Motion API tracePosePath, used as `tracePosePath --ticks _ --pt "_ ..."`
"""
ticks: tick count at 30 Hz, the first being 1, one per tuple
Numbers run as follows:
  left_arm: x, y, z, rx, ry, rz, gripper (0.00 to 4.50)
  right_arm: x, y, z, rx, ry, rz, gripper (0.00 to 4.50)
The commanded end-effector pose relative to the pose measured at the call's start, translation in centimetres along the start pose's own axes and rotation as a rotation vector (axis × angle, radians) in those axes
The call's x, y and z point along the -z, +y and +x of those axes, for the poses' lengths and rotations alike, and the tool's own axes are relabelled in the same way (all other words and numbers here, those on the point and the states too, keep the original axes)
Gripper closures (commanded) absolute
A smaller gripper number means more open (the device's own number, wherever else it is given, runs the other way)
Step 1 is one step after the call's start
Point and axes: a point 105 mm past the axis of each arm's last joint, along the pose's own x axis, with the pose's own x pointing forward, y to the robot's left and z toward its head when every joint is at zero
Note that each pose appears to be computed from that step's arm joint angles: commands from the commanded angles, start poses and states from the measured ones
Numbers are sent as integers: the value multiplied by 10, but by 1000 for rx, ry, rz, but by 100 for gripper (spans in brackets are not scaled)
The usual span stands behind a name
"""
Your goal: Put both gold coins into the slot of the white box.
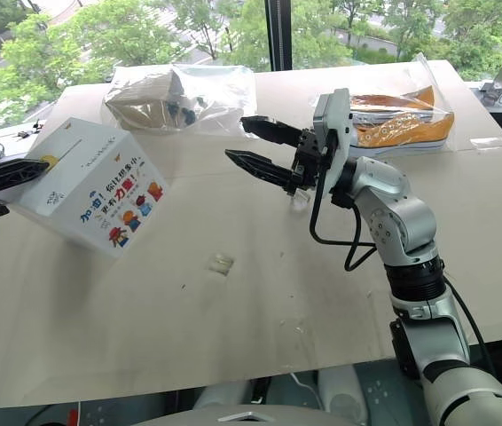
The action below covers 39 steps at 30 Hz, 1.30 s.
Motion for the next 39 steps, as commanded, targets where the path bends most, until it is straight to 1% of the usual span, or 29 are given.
tracePosePath --ticks 1,4,5,8,9,11,13,15,16,17,18,19,20,22,25,27,30,32,35,39 --pt "10 -3 5 10 51 0 450 -14 5 1 -13 -45 -45 165" --pt "8 -5 8 25 32 23 359 -14 5 0 -11 -42 -45 160" --pt "9 -7 9 34 34 39 318 -14 5 0 -10 -41 -44 160" --pt "13 -8 8 38 45 86 173 -13 5 -1 -11 -36 -44 160" --pt "9 -8 7 33 11 106 173 -10 5 -1 -12 -20 -42 160" --pt "-7 -11 1 30 -98 154 173 1 7 -3 -20 21 -28 160" --pt "-19 -14 -2 26 -167 192 173 8 9 -5 -25 41 -4 160" --pt "-35 -25 -7 61 -247 211 173 21 12 -8 -34 80 19 160" --pt "-51 -43 -12 134 -335 216 173 43 18 -12 -54 160 29 160" --pt "-60 -65 -16 228 -383 217 173 65 25 -18 -82 243 22 160" --pt "-58 -89 -18 323 -371 235 173 84 32 -24 -109 314 9 160" --pt "-50 -108 -17 392 -334 245 173 98 38 -28 -135 360 -4 160" --pt "-41 -122 -16 435 -287 252 173 105 41 -30 -155 381 -13 160" --pt "-24 -143 -15 488 -203 254 173 112 46 -29 -174 391 -22 160" --pt "20 -170 -9 522 -28 260 173 121 54 -22 -206 382 -20 160" --pt "42 -174 -4 486 23 243 173 128 59 -18 -228 387 -20 160" --pt "69 -173 2 414 60 223 173 137 63 -12 -236 387 -10 160" --pt "84 -176 0 400 88 206 173 142 65 -8 -237 392 -5 160" --pt "98 -178 -4 389 106 154 173 152 65 -5 -217 424 -15 160" --pt "108 -178 -11 403 172 161 173 159 63 -2 -191 450 -14 160"
